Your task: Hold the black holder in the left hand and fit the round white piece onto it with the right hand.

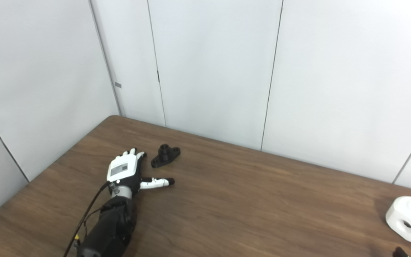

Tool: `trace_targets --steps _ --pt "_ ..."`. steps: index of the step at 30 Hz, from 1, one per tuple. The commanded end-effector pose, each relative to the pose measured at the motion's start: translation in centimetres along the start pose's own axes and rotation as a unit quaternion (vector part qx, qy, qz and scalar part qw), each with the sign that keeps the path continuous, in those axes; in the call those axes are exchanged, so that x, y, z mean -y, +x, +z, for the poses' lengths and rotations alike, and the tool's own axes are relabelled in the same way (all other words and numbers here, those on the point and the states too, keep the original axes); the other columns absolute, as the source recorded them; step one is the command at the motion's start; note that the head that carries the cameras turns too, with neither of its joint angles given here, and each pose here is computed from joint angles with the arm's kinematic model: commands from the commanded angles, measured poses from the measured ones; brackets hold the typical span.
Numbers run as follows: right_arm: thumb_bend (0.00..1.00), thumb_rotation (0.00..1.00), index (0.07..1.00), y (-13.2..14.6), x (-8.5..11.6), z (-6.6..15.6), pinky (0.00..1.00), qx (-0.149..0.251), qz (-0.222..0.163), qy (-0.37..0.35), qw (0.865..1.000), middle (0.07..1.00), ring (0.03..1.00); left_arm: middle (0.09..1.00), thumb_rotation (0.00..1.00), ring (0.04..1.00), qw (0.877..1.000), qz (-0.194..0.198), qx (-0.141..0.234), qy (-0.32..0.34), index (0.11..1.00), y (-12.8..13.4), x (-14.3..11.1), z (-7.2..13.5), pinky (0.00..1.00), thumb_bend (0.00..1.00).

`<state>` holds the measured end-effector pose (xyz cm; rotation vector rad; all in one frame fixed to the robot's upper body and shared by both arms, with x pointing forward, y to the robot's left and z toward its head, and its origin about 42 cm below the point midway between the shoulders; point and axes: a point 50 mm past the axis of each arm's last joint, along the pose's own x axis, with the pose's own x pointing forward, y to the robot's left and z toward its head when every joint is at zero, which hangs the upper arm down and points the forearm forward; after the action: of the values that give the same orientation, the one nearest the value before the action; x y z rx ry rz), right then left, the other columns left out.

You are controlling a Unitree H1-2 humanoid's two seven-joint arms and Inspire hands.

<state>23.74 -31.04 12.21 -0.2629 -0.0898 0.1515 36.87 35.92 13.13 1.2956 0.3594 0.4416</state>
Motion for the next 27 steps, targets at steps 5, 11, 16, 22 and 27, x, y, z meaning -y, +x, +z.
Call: trace_targets --steps 5,11,16,22,27 --pt "0.73 0.97 0.973 -1.2 1.1 -0.4 0.89 -0.015 0.006 -0.014 1.000 0.980 0.976 0.997 0.54 1.000 1.000 0.020 0.001 -0.004 0.864 1.5 -0.6 0.7 1.00 0.95" --pt "0.74 0.96 0.976 -1.8 1.0 -0.3 0.90 -0.017 0.007 -0.009 1.000 0.988 0.983 0.986 0.52 1.000 1.000 0.020 0.000 -0.003 0.848 1.9 0.0 0.8 1.00 0.94" --pt "0.76 0.95 0.972 -2.1 1.0 -0.2 0.90 -0.015 0.007 -0.010 1.000 0.986 0.984 0.978 0.47 1.000 1.000 0.024 -0.003 -0.015 0.833 1.9 0.4 0.9 1.00 0.92" --pt "0.75 0.95 0.977 -2.5 1.0 -0.2 0.91 -0.017 0.007 -0.006 1.000 0.992 0.991 0.964 0.42 1.000 0.999 0.028 -0.007 -0.030 0.795 2.1 0.8 1.1 1.00 0.92" --pt "0.77 0.94 0.976 -2.8 1.0 -0.2 0.92 -0.016 0.004 -0.006 1.000 0.991 0.993 0.951 0.33 1.000 0.998 0.035 -0.009 -0.045 0.754 2.0 1.0 1.2 1.00 0.90"
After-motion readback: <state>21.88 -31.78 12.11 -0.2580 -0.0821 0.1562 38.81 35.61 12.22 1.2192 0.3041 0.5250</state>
